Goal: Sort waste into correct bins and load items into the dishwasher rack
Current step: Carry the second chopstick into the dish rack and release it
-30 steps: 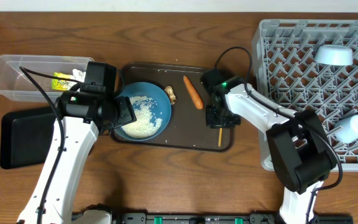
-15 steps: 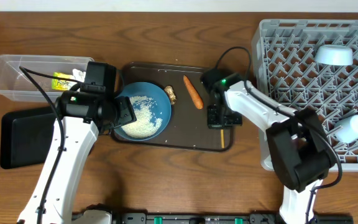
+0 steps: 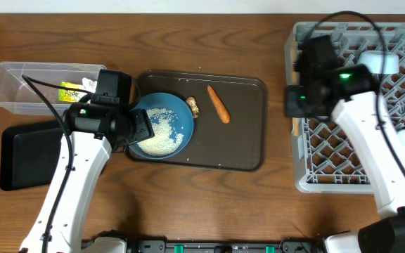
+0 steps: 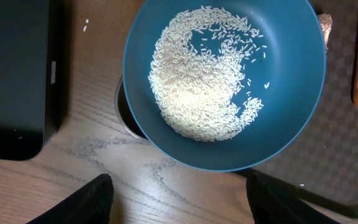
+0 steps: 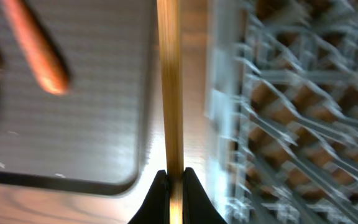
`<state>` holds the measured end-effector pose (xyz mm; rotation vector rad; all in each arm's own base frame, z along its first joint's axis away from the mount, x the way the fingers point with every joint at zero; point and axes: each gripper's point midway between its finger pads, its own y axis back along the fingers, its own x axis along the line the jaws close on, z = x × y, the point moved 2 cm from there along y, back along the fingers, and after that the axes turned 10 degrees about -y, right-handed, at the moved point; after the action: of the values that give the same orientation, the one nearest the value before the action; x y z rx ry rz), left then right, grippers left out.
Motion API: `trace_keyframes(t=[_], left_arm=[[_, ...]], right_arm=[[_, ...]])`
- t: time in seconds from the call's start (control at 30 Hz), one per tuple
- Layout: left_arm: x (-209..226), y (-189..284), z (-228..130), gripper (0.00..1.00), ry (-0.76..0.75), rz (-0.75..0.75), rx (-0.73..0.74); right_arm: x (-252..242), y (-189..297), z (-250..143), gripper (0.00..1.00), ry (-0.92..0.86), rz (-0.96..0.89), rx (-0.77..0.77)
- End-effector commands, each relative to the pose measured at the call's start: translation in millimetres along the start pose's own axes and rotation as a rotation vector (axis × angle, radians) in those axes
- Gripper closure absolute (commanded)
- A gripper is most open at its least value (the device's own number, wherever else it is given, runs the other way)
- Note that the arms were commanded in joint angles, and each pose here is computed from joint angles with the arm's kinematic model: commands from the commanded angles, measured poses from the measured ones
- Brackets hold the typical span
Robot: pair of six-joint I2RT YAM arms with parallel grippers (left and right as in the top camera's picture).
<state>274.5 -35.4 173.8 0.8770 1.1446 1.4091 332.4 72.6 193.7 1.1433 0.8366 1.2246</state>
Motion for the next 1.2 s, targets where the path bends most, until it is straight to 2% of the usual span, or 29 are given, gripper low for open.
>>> trace_keyframes(t=[0.0,0.27,0.73,0.77,0.83,1.17], left_arm=[[2,3,3,0.30,-0.006,0.009,-0.014],[2,3,3,0.30,-0.006,0.009,-0.014],[2,3,3,0.30,-0.006,0.009,-0.014],[2,3,3,0.30,-0.006,0.009,-0.014],[2,3,3,0.30,-0.006,0.009,-0.014],[2,3,2,0.30,-0.006,0.010,-0.012]], right_arm=[[-23,-15,-4,0.99,0.065,-0.045,0.063],[-52,-50,-33,0.99,0.053,-0.113,0.163],[-67,-72,-49,0.98,0.058,-0.176,0.188],[-67,-73,-50,0.98,0.058,-0.176,0.189],[-68,-75,-51,0.83,0.058,-0.177,0.191],[-66,-72,-48,0.83,0.057,-0.173,0.178]])
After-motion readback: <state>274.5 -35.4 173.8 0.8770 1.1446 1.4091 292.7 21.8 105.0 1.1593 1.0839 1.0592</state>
